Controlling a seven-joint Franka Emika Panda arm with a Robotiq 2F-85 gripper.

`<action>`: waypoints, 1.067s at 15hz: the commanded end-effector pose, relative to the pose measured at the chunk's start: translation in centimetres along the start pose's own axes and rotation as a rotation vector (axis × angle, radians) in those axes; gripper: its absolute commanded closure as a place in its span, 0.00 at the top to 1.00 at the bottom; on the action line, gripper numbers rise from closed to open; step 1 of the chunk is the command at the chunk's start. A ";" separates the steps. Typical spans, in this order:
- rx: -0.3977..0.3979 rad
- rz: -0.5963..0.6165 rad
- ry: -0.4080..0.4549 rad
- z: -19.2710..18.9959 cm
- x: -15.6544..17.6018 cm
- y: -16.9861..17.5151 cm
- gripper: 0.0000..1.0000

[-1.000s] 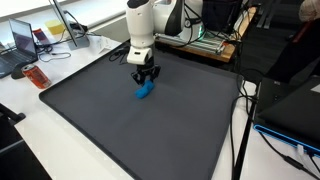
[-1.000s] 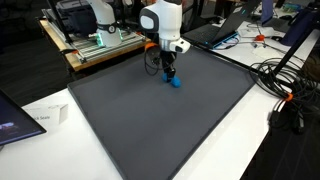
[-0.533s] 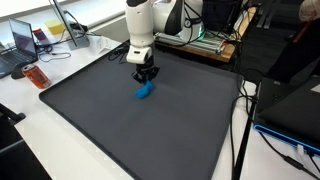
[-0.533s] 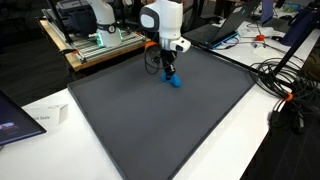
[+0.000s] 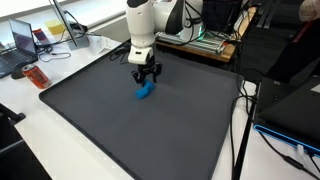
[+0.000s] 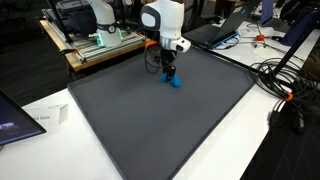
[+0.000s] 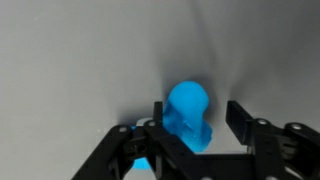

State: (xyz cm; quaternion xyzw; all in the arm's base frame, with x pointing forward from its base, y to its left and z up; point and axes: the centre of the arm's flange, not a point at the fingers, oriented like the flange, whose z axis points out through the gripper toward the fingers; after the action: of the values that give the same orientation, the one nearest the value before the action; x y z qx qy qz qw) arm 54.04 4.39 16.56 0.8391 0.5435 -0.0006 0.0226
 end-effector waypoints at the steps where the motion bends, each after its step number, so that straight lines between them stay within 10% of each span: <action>1: -0.014 0.012 -0.028 -2.3 -0.3 -0.4 0.97; 16: -0.054 0.646 0.049 -10.6 2.0 -4.1 1.00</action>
State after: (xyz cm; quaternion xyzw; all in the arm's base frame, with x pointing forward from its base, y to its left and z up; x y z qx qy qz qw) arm 53.00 7.26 25.35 0.9474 0.3179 0.0215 0.0312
